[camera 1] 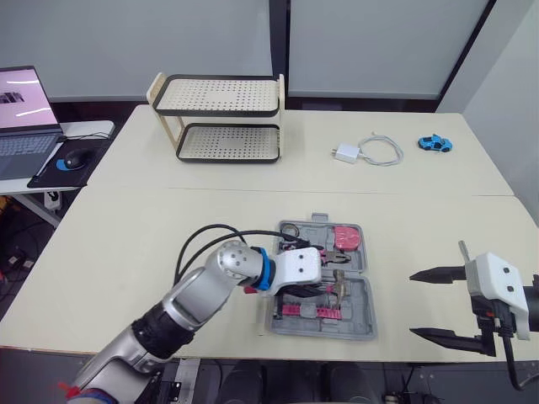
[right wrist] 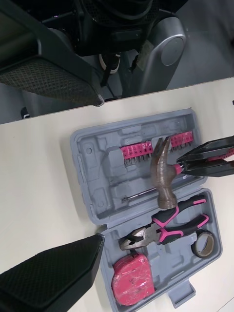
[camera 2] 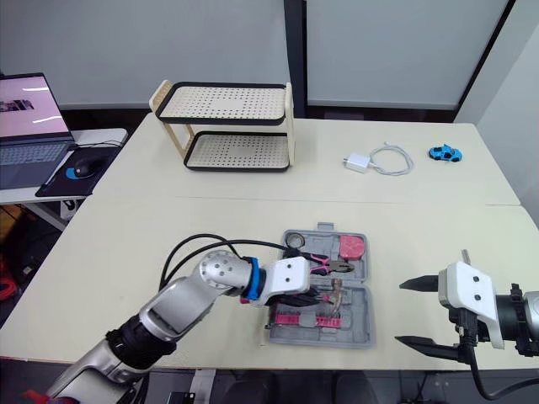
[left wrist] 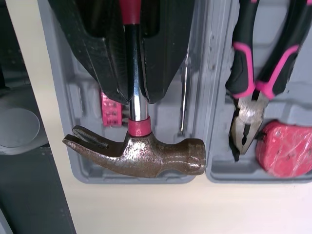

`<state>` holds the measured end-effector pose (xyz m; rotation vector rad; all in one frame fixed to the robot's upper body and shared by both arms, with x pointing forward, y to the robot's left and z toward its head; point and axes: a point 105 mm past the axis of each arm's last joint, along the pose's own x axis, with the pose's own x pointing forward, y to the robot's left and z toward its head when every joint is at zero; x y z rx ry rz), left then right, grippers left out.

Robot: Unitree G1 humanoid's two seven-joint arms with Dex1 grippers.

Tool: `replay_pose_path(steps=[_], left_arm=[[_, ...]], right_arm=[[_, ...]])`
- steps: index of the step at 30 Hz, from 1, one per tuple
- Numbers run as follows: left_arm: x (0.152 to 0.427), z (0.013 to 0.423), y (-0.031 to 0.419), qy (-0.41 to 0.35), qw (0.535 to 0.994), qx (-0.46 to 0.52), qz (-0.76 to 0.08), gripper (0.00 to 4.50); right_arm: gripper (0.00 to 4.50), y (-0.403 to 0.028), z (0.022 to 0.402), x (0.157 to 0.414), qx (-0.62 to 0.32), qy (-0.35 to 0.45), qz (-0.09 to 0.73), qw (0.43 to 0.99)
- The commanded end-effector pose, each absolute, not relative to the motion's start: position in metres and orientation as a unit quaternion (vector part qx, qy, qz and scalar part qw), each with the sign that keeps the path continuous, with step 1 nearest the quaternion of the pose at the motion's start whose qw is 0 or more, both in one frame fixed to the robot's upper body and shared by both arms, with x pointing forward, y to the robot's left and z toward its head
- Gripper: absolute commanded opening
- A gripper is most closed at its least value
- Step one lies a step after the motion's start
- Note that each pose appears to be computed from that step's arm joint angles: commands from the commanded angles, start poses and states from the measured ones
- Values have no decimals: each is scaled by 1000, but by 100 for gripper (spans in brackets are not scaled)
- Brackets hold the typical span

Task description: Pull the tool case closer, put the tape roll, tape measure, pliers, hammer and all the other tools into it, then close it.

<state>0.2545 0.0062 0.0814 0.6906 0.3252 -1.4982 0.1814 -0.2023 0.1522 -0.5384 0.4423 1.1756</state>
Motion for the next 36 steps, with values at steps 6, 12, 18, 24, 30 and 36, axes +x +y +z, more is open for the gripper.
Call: replay_pose_path(steps=[6,12,18,24,30,36], left_arm=[[250,71,-24,153,661,317,-663,6],[253,66,-33,166,672,316,-649,6],[255,59,-35,171,668,326,-647,6],[255,56,-40,169,664,330,-649,6],[252,53,-42,168,658,333,-655,6],[254,52,-44,172,657,331,-655,6]], right_arm=[[450,-205,159,182,-267,194,536,777],[450,-204,158,182,-268,195,534,778],[450,-203,157,183,-270,194,535,777],[450,-202,156,183,-271,194,533,778],[450,-201,155,181,-270,195,533,778],[450,-201,154,180,-270,196,532,779]])
